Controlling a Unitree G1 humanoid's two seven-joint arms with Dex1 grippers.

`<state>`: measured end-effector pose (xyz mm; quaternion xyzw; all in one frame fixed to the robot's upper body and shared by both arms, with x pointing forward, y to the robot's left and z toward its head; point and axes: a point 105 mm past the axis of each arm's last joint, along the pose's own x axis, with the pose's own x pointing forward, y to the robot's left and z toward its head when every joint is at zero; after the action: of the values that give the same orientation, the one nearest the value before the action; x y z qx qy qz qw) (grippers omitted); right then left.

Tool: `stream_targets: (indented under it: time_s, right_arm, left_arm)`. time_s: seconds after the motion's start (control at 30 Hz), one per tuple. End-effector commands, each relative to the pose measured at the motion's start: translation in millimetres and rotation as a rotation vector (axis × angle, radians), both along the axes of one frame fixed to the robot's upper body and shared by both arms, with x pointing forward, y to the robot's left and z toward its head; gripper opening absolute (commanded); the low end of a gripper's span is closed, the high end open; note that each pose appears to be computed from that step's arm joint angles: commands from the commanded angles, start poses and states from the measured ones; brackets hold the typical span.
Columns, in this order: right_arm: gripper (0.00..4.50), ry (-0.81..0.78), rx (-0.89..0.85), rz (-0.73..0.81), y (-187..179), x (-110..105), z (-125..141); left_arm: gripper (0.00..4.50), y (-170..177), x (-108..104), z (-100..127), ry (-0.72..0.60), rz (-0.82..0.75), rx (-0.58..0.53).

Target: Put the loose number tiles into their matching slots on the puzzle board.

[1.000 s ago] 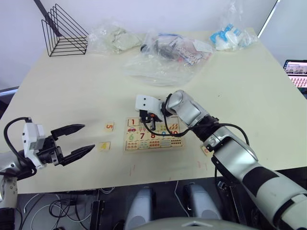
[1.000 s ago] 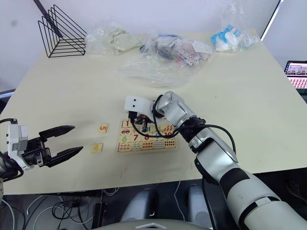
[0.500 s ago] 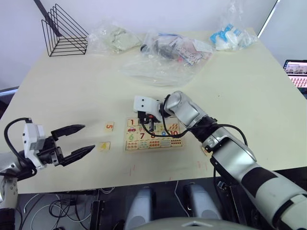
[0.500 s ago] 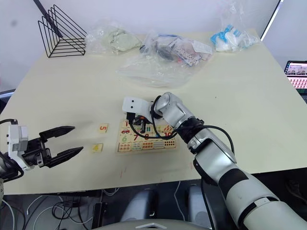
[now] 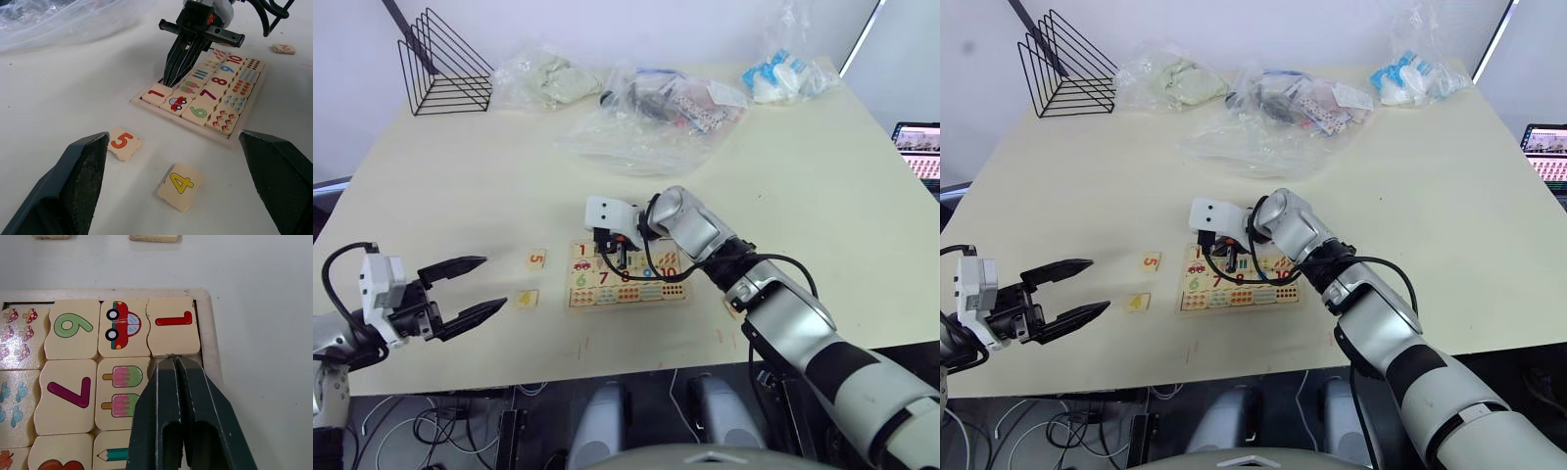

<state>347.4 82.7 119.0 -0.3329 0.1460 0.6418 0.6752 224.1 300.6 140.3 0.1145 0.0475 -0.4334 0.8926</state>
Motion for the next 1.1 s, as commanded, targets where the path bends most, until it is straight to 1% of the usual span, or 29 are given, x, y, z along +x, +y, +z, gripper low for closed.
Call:
stream_targets:
  time_s: [0.03, 0.13, 0.3, 0.53, 0.63, 0.77, 0.9, 1.1]
  right_arm:
    - [0.07, -0.020, 0.048, 0.015, 3, -2, 16]
    - [0.07, -0.036, 0.096, -0.001, 1, 0, 25]
    - [0.07, -0.025, 0.248, 0.000, -5, -4, 43]
    - [0.07, -0.015, 0.401, -0.035, -37, -10, 57]
    - [0.07, -0.050, 0.473, -0.070, -60, -13, 63]
    - [0.07, -0.086, 0.556, -0.135, -88, -17, 68]
    - [0.07, -0.092, 0.581, -0.223, -121, -22, 61]
    - [0.07, -0.101, 0.630, -0.356, -173, -36, 50]
  left_arm:
    - [4.50, 1, 0, 7, -0.037, 0.006, 0.017]
    - [4.50, 1, -1, 4, -0.035, 0.011, 0.018]
    - [4.50, 4, -3, 3, -0.037, 0.029, 0.020]
    - [4.50, 4, -6, 0, -0.046, 0.053, 0.012]
    - [4.50, 4, -7, -1, -0.054, 0.061, 0.008]
    - [4.50, 3, -7, -5, -0.034, 0.068, -0.008]
    - [4.50, 2, -7, -8, -0.027, 0.069, -0.008]
    - [4.50, 1, -8, -13, -0.022, 0.073, -0.014]
